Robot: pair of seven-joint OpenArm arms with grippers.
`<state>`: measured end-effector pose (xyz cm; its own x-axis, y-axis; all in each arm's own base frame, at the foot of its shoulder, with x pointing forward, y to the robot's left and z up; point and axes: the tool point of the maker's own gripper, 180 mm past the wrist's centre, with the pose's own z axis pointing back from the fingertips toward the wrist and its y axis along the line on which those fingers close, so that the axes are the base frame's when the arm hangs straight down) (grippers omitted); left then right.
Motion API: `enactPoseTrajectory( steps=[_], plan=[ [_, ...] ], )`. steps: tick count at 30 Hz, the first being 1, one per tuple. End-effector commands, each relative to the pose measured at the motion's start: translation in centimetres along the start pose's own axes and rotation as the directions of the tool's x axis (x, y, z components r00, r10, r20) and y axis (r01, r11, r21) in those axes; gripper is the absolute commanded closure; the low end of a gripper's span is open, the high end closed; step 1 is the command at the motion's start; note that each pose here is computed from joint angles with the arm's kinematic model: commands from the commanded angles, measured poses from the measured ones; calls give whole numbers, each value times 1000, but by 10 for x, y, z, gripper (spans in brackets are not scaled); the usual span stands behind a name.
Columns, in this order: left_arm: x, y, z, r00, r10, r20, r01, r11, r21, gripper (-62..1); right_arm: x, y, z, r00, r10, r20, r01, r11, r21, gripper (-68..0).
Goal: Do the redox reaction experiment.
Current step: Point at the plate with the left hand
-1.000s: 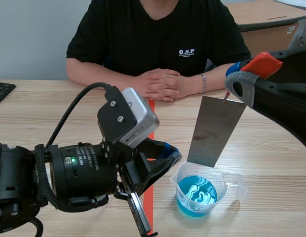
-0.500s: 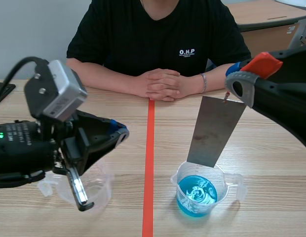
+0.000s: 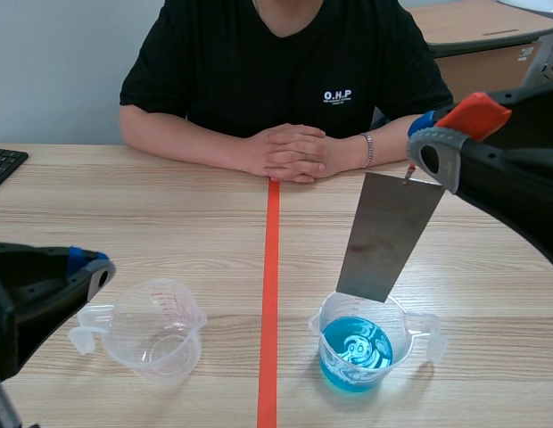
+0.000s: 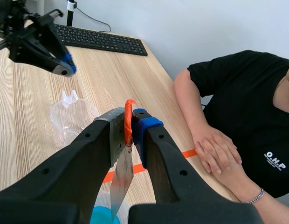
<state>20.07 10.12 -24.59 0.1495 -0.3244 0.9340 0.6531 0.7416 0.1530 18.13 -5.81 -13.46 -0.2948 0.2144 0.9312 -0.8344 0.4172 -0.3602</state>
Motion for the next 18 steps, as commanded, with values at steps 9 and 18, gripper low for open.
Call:
enactPoseTrajectory(
  steps=[9,18],
  plan=[
    [-17,25,53,996,86,-5,-82,969,234,-42,7,-3,0,999,-7,35,7,1000,-7,-17],
    [-45,10,83,980,182,-86,-145,933,329,-42,5,-2,0,1000,-8,24,8,1000,-4,-17]
  ],
)
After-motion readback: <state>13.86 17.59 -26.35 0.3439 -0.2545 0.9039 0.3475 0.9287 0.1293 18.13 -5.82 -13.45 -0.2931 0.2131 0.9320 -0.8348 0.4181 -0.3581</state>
